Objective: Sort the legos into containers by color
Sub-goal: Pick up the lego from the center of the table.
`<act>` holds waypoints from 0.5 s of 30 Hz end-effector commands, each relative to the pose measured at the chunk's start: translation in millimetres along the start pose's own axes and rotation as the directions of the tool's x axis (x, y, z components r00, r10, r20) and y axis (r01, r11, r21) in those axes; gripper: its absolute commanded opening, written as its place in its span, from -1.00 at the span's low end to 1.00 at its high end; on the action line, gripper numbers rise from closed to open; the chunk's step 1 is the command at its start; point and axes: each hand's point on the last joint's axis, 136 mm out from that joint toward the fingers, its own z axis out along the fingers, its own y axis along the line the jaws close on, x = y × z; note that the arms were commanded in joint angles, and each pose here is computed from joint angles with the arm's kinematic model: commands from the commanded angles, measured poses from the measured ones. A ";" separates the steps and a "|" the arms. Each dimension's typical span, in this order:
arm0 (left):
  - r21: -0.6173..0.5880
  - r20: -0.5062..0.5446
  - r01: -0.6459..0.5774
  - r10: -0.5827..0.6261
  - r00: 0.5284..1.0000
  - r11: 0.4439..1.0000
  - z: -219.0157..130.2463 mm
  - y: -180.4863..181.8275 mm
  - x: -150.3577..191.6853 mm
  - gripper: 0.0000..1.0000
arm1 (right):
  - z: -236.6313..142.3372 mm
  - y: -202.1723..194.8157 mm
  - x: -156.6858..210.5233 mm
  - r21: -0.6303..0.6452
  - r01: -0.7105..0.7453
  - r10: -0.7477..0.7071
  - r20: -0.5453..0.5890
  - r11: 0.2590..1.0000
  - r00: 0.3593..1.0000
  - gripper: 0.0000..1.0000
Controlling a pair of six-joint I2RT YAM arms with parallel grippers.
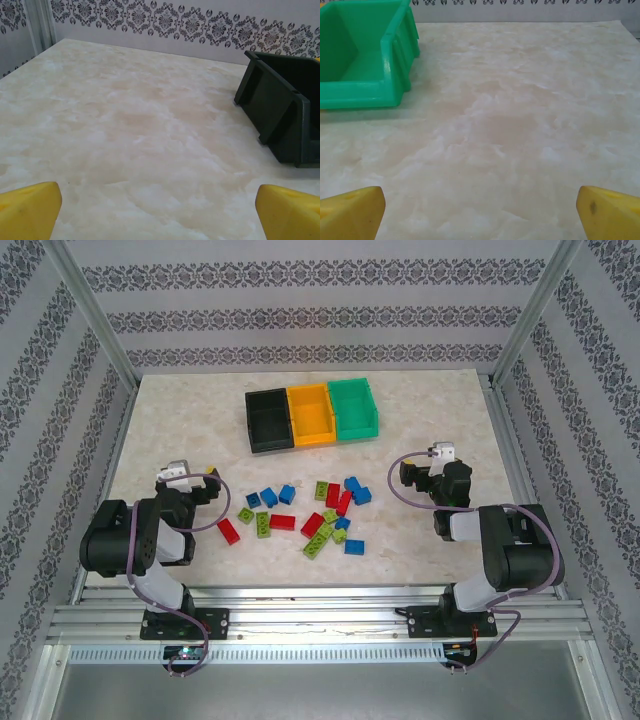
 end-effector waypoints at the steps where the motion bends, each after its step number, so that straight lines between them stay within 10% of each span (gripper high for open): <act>1: 0.000 0.048 -0.012 0.012 0.999 1.000 -2.2 -1.4 -9.6 0.99 | -0.5 -1.7 -18.3 -0.005 0.011 -0.010 0.058 1.000 0.998 0.96; 15: -0.001 0.049 -0.013 0.013 0.999 1.000 -2.1 -1.4 -10.1 0.99 | -0.4 -1.9 -19.3 -0.004 0.011 -0.010 0.061 1.000 0.998 0.96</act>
